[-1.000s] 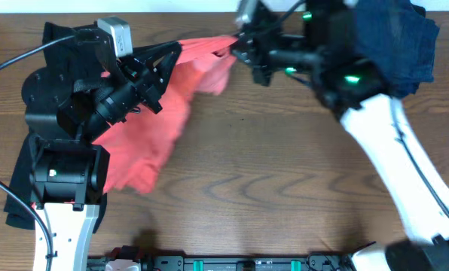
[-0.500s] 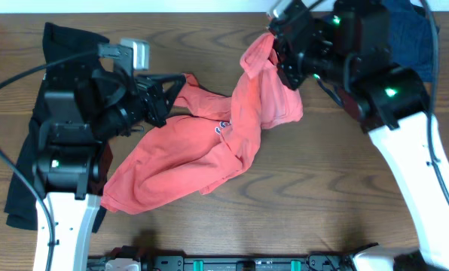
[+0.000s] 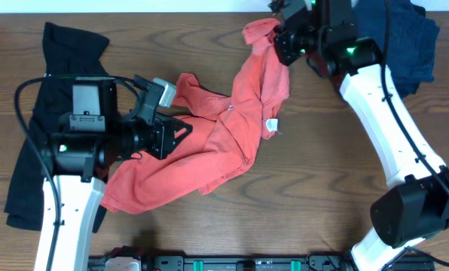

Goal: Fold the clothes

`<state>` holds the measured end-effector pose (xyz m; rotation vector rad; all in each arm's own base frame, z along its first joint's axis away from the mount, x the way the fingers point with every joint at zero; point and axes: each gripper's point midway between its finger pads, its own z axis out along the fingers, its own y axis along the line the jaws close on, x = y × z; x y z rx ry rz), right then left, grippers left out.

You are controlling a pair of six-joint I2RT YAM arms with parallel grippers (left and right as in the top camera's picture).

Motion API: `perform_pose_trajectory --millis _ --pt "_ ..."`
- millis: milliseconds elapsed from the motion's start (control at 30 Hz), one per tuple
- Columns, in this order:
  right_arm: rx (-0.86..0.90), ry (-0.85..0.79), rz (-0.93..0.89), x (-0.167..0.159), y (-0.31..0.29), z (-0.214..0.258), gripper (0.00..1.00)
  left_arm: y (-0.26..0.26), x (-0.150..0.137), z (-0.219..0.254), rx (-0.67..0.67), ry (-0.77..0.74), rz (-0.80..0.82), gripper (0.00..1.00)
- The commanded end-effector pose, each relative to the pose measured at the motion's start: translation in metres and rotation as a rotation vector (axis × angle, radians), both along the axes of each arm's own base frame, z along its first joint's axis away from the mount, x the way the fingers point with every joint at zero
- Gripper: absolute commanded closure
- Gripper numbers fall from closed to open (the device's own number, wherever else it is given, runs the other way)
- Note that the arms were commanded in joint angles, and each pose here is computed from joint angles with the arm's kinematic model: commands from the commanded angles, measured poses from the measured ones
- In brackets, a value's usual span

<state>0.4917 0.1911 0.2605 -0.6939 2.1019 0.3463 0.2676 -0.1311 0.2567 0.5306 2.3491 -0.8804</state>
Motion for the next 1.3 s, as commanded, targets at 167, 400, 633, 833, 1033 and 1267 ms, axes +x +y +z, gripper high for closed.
perform_pose_trajectory --millis 167,400,633,833,1033,1267 --pt "0.011 0.011 -0.044 0.005 -0.017 0.003 0.99 0.003 0.001 -0.074 0.097 0.092 -0.134 0.51" --pt "0.005 0.008 -0.038 0.005 -0.017 0.003 0.98 0.002 0.016 -0.127 0.121 0.218 -0.142 0.3" --pt "0.007 0.005 -0.021 0.004 -0.015 0.004 0.97 0.006 0.016 -0.182 0.277 0.336 -0.169 0.2" --pt "0.007 0.005 -0.021 0.004 -0.015 0.004 0.96 -0.013 -0.001 -0.211 0.412 0.355 -0.32 0.19" --pt "0.007 0.006 -0.021 0.004 -0.015 0.004 0.96 -0.01 0.001 -0.231 0.653 0.291 -0.372 0.37" --pt "0.006 0.008 -0.021 0.003 -0.015 0.003 0.96 -0.001 0.026 -0.224 0.705 0.268 -0.198 0.94"
